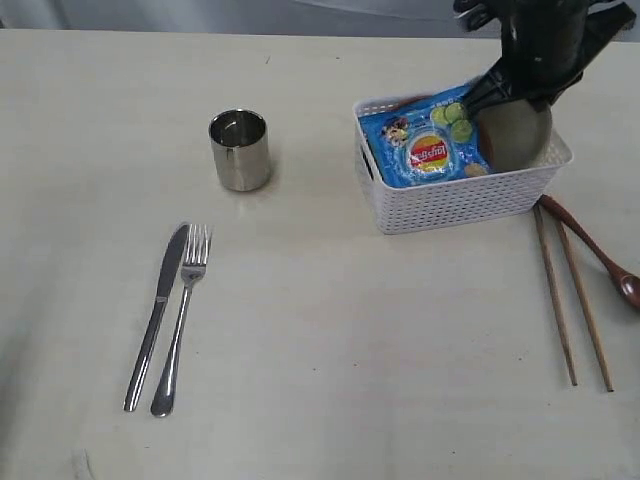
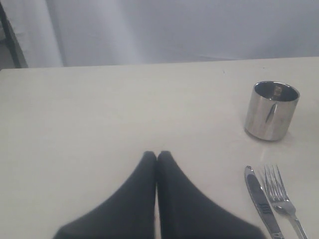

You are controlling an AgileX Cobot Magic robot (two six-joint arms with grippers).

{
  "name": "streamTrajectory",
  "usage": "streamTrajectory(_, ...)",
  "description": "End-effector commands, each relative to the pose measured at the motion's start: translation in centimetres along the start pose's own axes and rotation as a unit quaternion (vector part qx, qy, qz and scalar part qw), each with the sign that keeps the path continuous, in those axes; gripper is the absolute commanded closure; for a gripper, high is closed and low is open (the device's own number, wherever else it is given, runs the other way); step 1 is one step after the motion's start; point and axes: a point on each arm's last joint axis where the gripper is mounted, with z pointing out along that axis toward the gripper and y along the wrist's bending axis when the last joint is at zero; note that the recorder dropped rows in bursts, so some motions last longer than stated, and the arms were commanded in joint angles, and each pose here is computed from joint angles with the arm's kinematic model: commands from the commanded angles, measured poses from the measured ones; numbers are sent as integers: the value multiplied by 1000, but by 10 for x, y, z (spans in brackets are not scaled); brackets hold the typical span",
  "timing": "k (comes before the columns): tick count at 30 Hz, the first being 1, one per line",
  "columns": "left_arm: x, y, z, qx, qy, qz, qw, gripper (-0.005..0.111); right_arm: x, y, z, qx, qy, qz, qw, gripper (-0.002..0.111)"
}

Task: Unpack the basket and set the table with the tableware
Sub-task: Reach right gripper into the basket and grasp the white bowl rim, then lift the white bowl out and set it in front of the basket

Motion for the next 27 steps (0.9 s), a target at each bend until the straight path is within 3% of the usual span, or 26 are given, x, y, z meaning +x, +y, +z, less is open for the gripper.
streamTrajectory(1,0,0,0,3,-4,3,1000,107,-6,-17,-23,18,-31,16,999,109)
streamTrajectory(27,0,0,0,3,-4,3,1000,107,16,-60,-104,39,-84,35,995,109)
